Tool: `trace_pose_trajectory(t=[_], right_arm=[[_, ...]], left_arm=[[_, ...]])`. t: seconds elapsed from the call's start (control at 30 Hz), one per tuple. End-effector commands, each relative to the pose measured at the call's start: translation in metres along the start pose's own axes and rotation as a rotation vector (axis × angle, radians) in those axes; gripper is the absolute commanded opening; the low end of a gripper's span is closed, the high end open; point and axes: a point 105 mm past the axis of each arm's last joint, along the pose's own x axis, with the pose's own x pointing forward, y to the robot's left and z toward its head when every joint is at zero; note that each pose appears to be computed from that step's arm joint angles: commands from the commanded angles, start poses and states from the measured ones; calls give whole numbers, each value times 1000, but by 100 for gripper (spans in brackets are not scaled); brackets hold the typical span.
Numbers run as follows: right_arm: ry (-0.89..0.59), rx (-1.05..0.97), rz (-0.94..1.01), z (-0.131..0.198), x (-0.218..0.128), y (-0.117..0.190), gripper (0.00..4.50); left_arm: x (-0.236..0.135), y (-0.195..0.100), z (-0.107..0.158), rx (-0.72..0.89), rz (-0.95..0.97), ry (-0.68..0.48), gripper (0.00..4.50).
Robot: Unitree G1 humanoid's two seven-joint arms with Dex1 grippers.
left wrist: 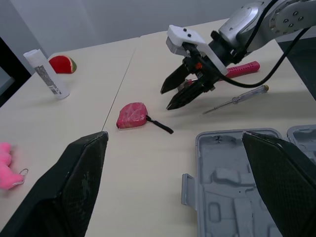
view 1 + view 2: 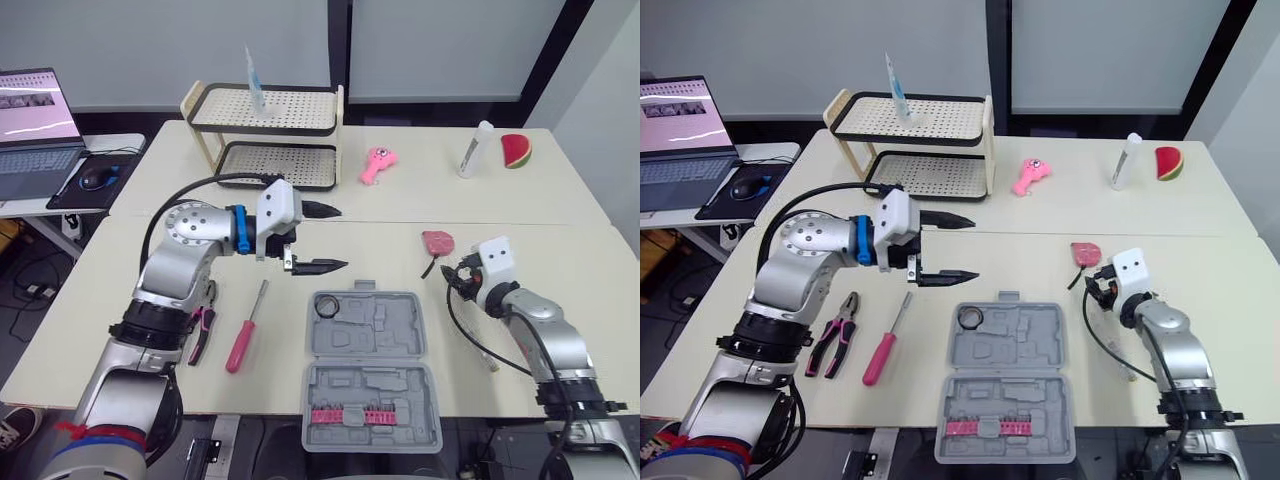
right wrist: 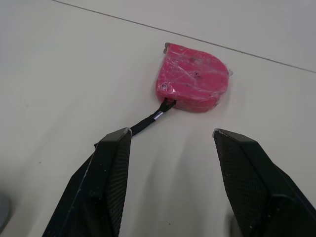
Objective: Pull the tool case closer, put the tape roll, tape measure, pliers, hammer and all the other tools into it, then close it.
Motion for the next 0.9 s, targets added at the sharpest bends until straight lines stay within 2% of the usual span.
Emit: trace_pose_trajectory(t=[0.03, 0.37, 0.8, 0.9], right_arm=[[-61, 22, -33, 14, 6, 0, 287], [-36, 95, -89, 8, 25, 1, 287], [-9, 57, -89, -7, 42, 11, 287], [-10, 68, -97, -9, 43, 10, 235]], left_arm=[[4, 1, 11, 53, -12, -17, 450], [6, 4, 4, 54, -6, -1, 450], [5, 6, 3, 56, 7, -2, 450], [6, 5, 3, 57, 6, 0, 450]])
